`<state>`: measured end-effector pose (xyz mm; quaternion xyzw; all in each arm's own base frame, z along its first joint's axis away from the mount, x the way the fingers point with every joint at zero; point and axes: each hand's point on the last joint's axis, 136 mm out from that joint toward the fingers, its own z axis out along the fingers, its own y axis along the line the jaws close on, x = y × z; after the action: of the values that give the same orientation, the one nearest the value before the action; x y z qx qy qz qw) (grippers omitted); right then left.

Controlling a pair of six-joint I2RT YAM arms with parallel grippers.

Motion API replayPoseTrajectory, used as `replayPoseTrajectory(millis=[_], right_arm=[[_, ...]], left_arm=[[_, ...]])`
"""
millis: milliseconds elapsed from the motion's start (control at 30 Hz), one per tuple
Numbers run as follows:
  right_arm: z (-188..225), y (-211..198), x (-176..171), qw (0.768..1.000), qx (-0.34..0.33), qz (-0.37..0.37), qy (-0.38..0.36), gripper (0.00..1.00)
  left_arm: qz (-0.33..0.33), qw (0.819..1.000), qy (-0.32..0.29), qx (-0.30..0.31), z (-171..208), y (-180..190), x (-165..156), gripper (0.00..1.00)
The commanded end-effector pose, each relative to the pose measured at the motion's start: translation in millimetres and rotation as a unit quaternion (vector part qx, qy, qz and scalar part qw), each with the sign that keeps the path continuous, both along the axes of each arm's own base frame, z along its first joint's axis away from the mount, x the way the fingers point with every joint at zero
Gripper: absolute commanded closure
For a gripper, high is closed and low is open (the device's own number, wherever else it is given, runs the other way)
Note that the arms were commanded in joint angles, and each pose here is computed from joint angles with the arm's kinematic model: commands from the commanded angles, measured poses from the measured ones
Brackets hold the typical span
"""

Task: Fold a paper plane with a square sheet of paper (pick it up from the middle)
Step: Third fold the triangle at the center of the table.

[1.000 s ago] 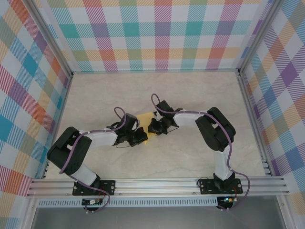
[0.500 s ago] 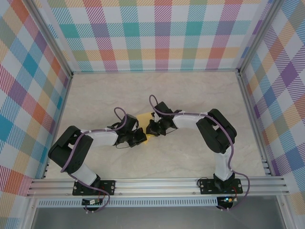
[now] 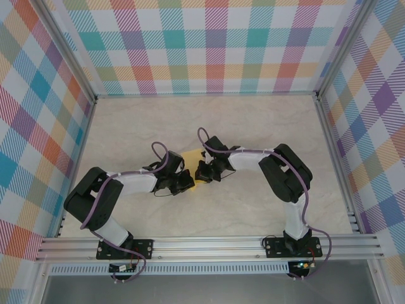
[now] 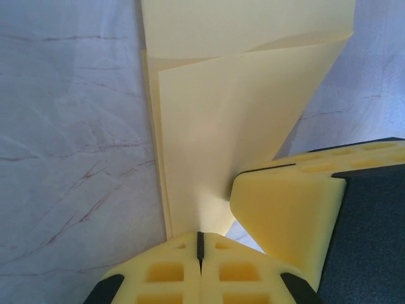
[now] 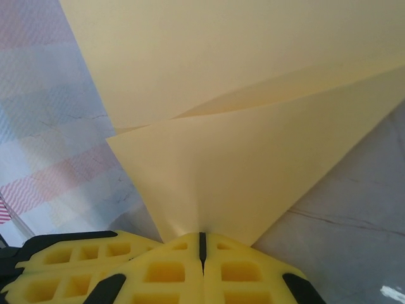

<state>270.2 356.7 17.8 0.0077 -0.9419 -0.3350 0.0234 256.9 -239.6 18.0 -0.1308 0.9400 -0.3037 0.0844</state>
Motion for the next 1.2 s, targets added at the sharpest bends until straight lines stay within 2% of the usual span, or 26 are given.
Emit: replayPoseTrajectory(millis=[0,367,867,1033,1167], right_arm=[[-13.9,-10.8,15.5,1.0,-0.026,-0.007,-0.011,0.97],[-15.9,-21.5,43.7,0.999,-0.008,0.0,-0.05,0.96],[-24.9,-61.8,104.6,0.996,-0.036,-0.052,-0.058,0.95],[2.6,-66.7,130.2,0.993,-0.029,-0.069,-0.093,0.95],[41.4,-65.2,132.3,0.99,-0.005,-0.069,-0.127,0.9]], left_arm=[[-0.004,0.995,0.065,0.08,-31.0,28.9,-32.2,1.0],[-0.013,0.99,0.092,0.106,-38.7,36.8,-42.4,1.0],[-0.014,0.99,0.092,0.105,-38.2,36.1,-41.7,1.0],[-0.02,0.992,0.078,0.094,-30.5,31.2,-37.2,1.0],[-0.036,0.997,0.037,0.063,-6.6,18.4,-25.0,1.0]])
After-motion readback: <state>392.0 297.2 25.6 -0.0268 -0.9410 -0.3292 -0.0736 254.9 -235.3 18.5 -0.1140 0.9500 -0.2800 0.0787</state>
